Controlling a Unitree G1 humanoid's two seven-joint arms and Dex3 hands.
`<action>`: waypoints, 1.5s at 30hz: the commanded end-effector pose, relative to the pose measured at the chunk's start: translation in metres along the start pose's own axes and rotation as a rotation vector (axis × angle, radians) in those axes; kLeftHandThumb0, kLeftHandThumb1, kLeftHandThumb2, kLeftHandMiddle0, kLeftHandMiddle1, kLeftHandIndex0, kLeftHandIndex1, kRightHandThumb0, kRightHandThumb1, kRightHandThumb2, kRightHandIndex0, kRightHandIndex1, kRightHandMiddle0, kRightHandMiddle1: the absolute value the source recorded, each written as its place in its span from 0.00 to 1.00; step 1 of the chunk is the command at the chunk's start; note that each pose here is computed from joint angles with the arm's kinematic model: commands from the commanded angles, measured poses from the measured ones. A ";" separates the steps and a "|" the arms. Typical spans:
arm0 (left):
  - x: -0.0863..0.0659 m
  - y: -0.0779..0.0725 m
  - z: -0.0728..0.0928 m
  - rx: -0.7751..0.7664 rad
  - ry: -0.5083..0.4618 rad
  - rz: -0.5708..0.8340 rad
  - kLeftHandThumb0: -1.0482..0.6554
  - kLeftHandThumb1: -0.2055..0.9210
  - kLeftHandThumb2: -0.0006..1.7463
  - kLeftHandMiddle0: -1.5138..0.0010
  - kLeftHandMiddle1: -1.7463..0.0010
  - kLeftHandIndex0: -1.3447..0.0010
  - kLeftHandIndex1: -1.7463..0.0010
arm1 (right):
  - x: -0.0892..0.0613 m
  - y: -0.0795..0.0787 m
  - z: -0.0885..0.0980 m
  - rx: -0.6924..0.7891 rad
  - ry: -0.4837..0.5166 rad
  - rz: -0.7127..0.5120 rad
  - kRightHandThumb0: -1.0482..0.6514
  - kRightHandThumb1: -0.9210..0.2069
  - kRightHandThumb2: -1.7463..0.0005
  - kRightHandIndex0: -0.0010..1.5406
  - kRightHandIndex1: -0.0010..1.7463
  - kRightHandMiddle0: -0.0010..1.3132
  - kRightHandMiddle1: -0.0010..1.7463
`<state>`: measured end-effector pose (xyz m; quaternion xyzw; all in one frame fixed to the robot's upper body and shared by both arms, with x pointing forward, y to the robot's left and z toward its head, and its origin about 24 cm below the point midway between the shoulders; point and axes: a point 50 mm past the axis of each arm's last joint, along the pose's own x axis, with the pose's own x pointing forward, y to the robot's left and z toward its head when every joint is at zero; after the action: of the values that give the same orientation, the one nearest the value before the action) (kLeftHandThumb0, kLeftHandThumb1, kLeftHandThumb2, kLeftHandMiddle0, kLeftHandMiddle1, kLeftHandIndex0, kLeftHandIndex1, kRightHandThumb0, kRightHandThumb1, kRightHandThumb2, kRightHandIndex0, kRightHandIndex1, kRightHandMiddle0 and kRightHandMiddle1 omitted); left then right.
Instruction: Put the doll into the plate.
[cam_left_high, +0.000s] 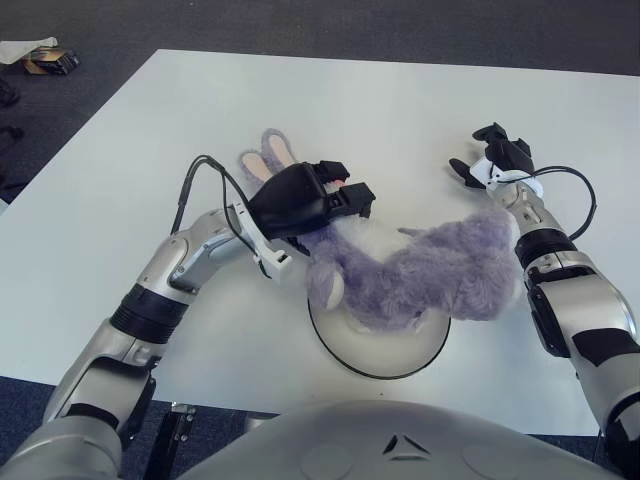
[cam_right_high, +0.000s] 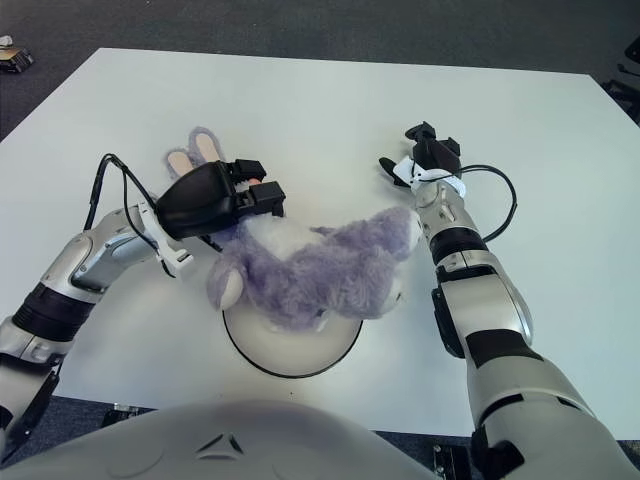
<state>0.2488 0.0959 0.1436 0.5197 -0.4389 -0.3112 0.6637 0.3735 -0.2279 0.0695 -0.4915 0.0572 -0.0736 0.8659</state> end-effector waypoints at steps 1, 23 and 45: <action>-0.002 -0.003 0.004 0.009 -0.002 -0.027 0.33 0.44 0.77 0.17 0.00 0.53 0.00 | -0.007 0.020 -0.004 0.005 0.024 0.081 0.23 0.19 0.55 0.00 0.61 0.00 0.52; 0.007 0.011 0.028 0.109 -0.108 0.020 0.33 0.47 0.75 0.18 0.00 0.55 0.00 | -0.007 0.022 -0.007 0.006 0.040 0.102 0.23 0.18 0.56 0.00 0.60 0.00 0.51; 0.018 0.011 0.049 0.294 -0.201 0.194 0.57 0.31 0.86 0.50 0.03 0.55 0.00 | -0.008 0.025 -0.012 -0.002 0.077 0.125 0.24 0.19 0.54 0.00 0.60 0.00 0.49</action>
<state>0.2138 0.0655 0.1628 0.5406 -0.5785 -0.2341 0.5641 0.3760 -0.2285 0.0694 -0.4996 0.0685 -0.0716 0.8605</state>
